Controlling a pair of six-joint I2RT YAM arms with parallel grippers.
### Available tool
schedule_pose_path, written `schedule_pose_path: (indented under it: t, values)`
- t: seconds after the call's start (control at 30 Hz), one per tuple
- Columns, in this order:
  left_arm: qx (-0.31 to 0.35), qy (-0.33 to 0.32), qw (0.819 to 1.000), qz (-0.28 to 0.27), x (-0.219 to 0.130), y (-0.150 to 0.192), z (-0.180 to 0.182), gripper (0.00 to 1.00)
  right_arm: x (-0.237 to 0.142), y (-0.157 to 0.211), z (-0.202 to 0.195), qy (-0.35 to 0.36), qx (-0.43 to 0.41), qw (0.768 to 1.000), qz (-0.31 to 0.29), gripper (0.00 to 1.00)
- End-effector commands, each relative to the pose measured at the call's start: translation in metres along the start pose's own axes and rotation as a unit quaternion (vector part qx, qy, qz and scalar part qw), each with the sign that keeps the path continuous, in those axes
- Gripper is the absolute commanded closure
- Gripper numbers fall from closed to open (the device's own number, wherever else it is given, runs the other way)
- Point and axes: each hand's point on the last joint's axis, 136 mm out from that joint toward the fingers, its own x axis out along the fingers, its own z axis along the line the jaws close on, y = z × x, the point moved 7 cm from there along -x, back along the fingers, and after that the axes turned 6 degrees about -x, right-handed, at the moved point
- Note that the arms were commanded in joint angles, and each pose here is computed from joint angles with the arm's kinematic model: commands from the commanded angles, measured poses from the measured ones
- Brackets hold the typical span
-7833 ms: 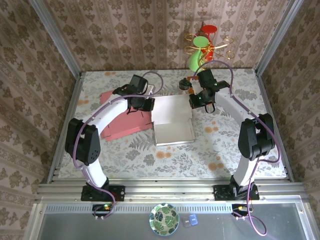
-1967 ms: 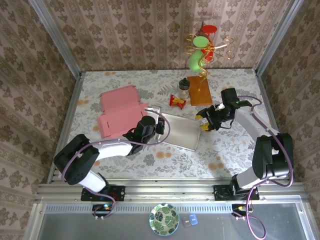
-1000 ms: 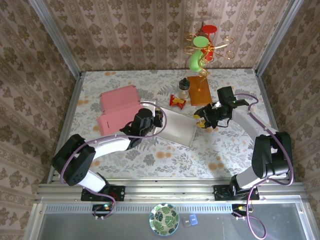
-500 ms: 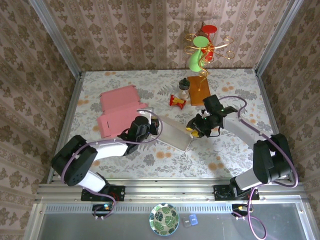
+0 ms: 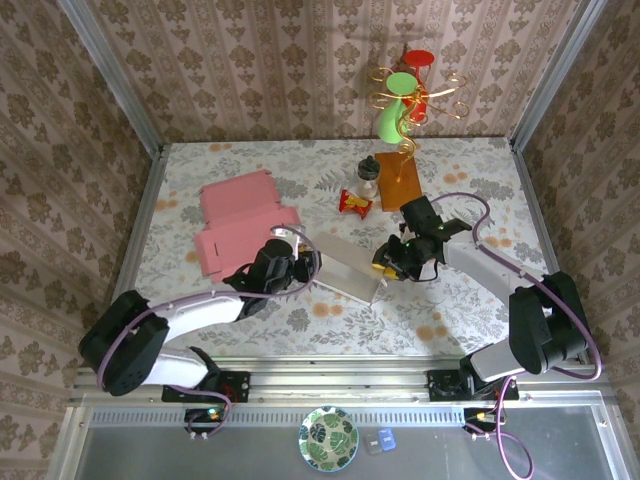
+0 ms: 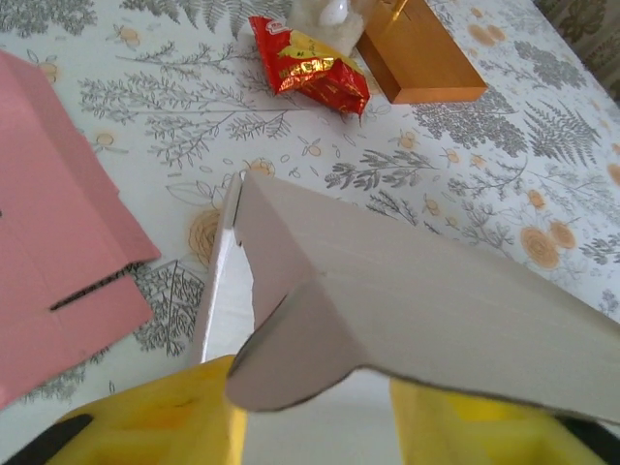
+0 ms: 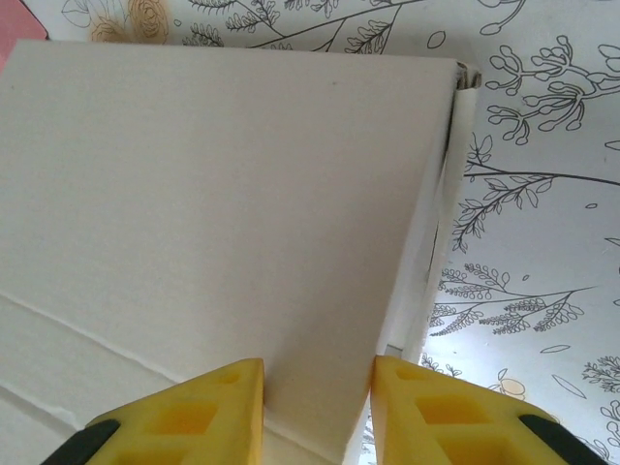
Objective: Fold the paper box
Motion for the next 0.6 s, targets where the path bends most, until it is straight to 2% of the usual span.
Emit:
schedule_pose_path:
  t: [0.0, 0.2, 0.4, 0.57]
  values:
    - [-0.011, 0.006, 1.000, 0.027, -0.015, 0.004, -0.002, 0.51, 0.000, 0.000, 0.000, 0.010, -0.019, 1.000, -0.010, 0.67]
    - [-0.057, 0.001, 0.996, 0.067, -0.040, 0.005, -0.003, 0.42, 0.003, 0.000, -0.001, 0.016, -0.019, 1.000, -0.005, 0.67]
    - [-0.106, 0.011, 0.988, 0.114, -0.059, 0.005, -0.004, 0.40, 0.006, -0.003, 0.002, 0.018, -0.021, 1.000, -0.003, 0.68]
    - [-0.127, 0.019, 0.983, 0.131, -0.073, -0.015, -0.009, 0.39, 0.008, -0.004, 0.001, 0.023, -0.024, 0.999, -0.001, 0.68]
